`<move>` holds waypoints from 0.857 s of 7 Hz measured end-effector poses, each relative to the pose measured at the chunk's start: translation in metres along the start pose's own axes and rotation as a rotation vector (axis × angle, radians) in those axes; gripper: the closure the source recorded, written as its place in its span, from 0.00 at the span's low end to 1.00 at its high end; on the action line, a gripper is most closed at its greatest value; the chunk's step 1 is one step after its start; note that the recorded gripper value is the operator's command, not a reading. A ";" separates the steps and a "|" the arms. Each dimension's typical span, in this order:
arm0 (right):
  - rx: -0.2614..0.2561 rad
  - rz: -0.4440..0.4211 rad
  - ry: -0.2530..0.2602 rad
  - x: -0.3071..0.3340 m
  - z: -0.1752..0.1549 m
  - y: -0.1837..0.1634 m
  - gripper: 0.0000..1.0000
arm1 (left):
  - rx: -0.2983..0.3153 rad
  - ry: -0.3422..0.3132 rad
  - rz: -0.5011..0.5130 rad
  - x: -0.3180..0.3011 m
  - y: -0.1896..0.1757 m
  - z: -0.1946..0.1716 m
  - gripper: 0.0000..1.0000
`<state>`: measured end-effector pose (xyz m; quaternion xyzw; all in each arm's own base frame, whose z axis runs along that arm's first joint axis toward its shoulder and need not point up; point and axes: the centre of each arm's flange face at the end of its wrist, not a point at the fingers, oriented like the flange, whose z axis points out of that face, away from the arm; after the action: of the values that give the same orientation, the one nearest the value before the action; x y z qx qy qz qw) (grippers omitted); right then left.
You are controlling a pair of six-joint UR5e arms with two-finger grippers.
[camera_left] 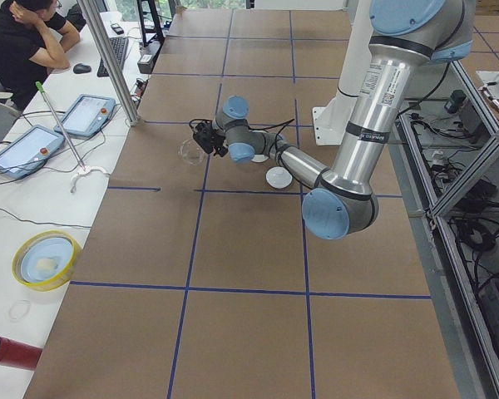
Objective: Place funnel on cup
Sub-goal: 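Open the left gripper and move it to the clear glass funnel, then lower the left gripper and close it on the funnel's rim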
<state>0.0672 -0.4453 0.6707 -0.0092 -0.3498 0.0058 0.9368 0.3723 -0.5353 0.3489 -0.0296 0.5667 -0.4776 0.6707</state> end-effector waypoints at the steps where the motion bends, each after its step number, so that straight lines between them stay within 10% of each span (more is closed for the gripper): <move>1: 0.000 0.000 0.000 0.000 0.000 0.000 0.00 | 0.037 0.056 -0.054 0.016 0.000 0.017 0.00; 6: 0.001 -0.001 0.000 0.000 0.000 0.000 0.00 | 0.102 0.218 -0.107 0.012 -0.007 0.057 0.05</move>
<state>0.0671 -0.4454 0.6701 -0.0088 -0.3498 0.0056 0.9368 0.4120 -0.5762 0.3648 0.0264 0.6089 -0.5410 0.5796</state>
